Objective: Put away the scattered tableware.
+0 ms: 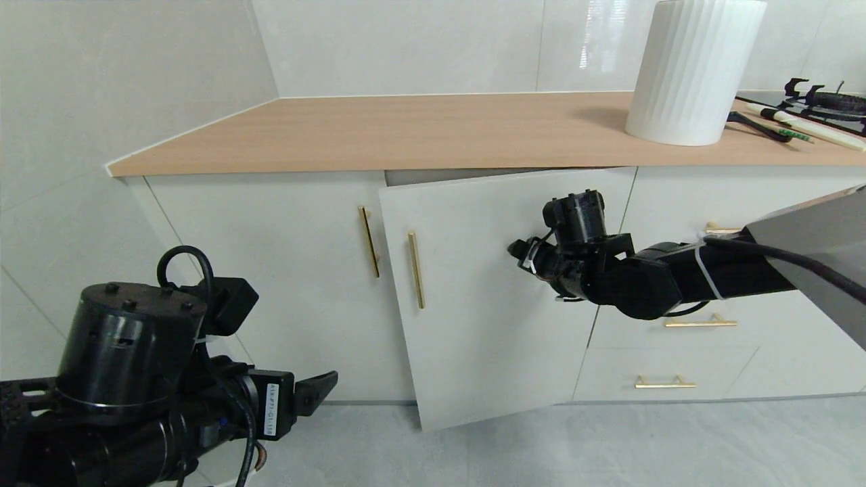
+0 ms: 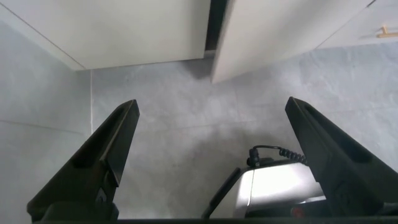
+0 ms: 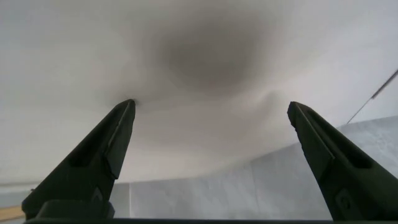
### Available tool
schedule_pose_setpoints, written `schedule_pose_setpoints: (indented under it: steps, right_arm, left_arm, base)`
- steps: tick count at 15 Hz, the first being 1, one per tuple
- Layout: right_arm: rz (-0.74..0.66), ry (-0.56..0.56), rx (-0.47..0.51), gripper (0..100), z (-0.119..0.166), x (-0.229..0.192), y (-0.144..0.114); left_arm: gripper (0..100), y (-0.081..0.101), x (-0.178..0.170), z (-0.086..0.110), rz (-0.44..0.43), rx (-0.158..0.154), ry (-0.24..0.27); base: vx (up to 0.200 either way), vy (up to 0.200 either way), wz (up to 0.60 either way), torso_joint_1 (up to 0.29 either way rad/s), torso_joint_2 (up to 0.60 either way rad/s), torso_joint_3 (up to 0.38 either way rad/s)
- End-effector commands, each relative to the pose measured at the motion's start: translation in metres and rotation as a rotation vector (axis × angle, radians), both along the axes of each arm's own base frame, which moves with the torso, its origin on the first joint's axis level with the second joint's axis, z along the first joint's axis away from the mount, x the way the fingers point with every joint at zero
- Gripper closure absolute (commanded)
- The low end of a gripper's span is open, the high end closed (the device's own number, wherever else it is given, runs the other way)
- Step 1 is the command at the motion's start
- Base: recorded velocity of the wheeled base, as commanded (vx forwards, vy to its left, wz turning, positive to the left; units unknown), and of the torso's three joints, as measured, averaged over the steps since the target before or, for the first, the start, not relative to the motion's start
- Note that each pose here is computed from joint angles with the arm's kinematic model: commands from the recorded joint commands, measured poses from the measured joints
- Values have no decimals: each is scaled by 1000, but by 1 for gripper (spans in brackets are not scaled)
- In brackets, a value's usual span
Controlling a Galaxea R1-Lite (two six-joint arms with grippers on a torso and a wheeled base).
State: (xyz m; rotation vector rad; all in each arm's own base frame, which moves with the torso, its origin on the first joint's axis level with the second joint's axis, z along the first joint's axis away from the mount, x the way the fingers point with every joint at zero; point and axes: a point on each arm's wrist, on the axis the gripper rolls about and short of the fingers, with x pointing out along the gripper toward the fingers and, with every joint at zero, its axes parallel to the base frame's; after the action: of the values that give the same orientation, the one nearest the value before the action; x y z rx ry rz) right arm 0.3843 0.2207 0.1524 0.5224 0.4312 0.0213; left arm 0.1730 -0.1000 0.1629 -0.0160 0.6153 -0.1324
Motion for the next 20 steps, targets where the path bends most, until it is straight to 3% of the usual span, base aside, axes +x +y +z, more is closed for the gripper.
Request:
schedule_pose_setpoints:
  steps: [1, 8, 16, 20]
  right_arm:
    - [-29, -13, 16, 0, -2, 8, -1]
    - [-164, -83, 69, 0, 7, 27, -12]
    - [-186, -98, 74, 0, 11, 31, -17]
    - [-87, -103, 102, 0, 44, -8, -18]
  left_arm:
    - [0, 0, 0, -1, 1, 1, 2]
    - [0, 0, 0, -1, 0, 0, 2]
    - [0, 0, 0, 0, 0, -1, 1]
    - [0, 0, 0, 1, 1, -4, -3]
  base:
    - [0, 0, 0, 0, 0, 0]
    - [0, 0, 0, 0, 0, 0]
    - [0, 0, 0, 0, 0, 0]
    - [0, 0, 0, 0, 0, 0]
